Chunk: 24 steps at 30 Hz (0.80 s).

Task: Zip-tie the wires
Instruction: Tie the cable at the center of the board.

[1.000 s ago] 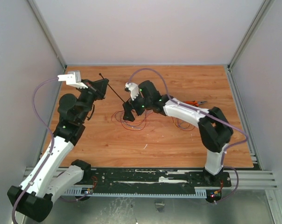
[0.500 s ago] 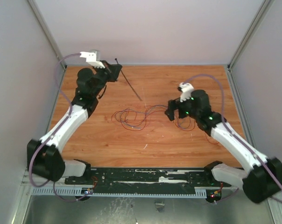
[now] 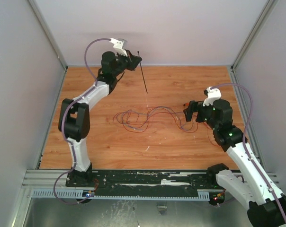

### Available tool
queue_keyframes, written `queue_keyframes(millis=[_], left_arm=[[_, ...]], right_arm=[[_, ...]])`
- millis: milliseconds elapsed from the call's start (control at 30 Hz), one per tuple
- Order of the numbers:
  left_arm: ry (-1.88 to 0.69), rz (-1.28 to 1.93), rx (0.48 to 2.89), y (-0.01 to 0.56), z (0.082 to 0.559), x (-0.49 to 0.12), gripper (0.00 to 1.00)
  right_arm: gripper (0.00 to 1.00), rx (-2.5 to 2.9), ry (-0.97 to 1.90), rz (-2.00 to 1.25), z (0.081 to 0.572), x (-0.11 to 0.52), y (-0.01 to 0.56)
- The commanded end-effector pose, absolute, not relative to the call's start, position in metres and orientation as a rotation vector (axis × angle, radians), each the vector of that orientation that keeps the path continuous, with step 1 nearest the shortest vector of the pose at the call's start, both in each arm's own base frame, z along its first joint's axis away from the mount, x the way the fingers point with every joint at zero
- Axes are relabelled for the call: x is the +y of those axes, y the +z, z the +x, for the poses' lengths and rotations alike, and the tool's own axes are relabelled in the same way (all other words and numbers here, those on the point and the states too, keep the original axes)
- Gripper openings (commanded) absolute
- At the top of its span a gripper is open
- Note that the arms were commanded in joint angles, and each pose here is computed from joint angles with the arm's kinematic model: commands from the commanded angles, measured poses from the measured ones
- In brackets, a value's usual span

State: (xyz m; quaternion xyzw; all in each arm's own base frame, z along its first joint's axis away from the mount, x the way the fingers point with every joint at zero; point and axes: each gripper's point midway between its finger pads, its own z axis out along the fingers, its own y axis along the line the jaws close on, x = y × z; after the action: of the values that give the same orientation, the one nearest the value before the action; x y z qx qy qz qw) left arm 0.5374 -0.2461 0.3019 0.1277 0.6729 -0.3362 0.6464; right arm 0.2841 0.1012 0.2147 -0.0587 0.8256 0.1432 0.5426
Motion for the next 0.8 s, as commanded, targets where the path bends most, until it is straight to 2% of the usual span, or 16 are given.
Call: queue_keyframes(millis=[0, 367, 767], left_arm=[[-0.8, 0.409, 1.464, 0.298, 0.561, -0.266, 0.0], [-0.879, 0.468, 1.477, 0.251, 0.592, -0.295, 0.0], [-0.935, 0.477, 1.531, 0.196, 0.565, -0.313, 0.0]], right_arm=[[0.99, 1.92, 0.327, -0.093, 0.287, 0.094, 0.238], [0.99, 1.882, 0.362, -0.16, 0.289, 0.104, 0.242], [0.99, 1.793, 0.369, -0.213, 0.28, 0.104, 0.256]])
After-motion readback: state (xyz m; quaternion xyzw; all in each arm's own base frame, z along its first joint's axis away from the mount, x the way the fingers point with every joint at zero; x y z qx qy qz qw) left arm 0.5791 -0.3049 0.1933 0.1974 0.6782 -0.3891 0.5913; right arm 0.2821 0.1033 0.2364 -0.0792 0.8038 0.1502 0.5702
